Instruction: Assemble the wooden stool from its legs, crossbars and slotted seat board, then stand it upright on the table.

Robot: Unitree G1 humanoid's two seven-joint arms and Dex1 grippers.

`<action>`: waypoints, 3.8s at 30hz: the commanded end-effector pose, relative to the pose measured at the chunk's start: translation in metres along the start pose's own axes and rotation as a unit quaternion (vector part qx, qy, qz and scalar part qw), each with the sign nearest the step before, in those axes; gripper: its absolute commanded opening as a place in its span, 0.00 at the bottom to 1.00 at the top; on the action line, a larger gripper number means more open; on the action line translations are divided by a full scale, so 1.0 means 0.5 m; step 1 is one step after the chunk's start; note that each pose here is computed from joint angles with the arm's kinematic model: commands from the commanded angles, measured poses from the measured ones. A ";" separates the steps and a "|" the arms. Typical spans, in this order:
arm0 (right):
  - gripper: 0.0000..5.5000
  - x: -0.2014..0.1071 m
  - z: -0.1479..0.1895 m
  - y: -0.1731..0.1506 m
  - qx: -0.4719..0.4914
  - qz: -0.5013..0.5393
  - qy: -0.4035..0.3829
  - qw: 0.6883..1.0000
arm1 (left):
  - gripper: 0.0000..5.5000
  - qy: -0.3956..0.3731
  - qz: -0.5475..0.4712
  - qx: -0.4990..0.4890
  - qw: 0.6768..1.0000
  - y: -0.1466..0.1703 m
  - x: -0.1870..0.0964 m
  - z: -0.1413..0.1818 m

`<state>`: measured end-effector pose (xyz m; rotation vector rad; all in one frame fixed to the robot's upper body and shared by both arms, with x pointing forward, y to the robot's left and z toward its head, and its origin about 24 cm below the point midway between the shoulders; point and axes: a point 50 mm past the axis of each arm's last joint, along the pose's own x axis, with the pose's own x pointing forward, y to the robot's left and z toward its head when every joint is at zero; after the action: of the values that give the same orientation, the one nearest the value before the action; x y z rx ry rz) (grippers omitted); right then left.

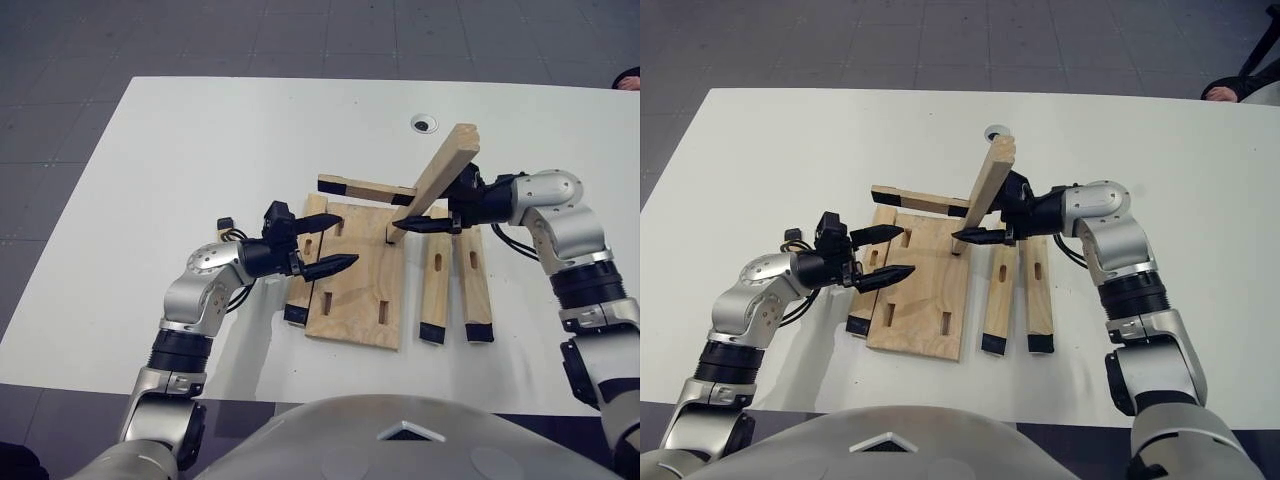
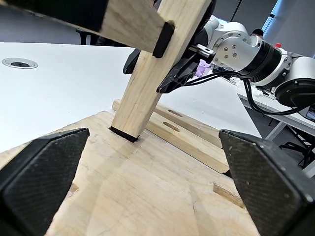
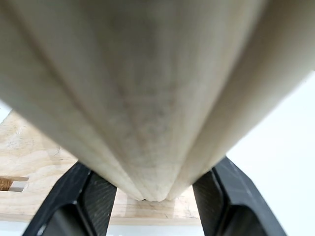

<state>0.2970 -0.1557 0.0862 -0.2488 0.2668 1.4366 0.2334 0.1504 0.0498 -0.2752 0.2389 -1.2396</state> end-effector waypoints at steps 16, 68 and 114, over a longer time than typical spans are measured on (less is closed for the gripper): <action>0.37 0.010 -0.205 0.070 0.103 0.066 0.123 0.985 | 0.89 0.000 0.010 0.002 1.000 0.002 0.001 0.007; 0.37 -0.036 -0.251 0.120 0.094 0.124 0.297 0.942 | 0.89 0.002 0.015 0.002 1.000 0.002 -0.001 0.003; 0.99 -0.102 -0.067 0.082 0.000 -0.076 0.067 0.995 | 0.89 -0.002 0.046 0.029 0.999 0.010 -0.014 0.018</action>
<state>0.2485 -0.2042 0.0600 -0.3512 0.4009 1.3341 0.2342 0.1539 0.0486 -0.2695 0.2375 -1.1867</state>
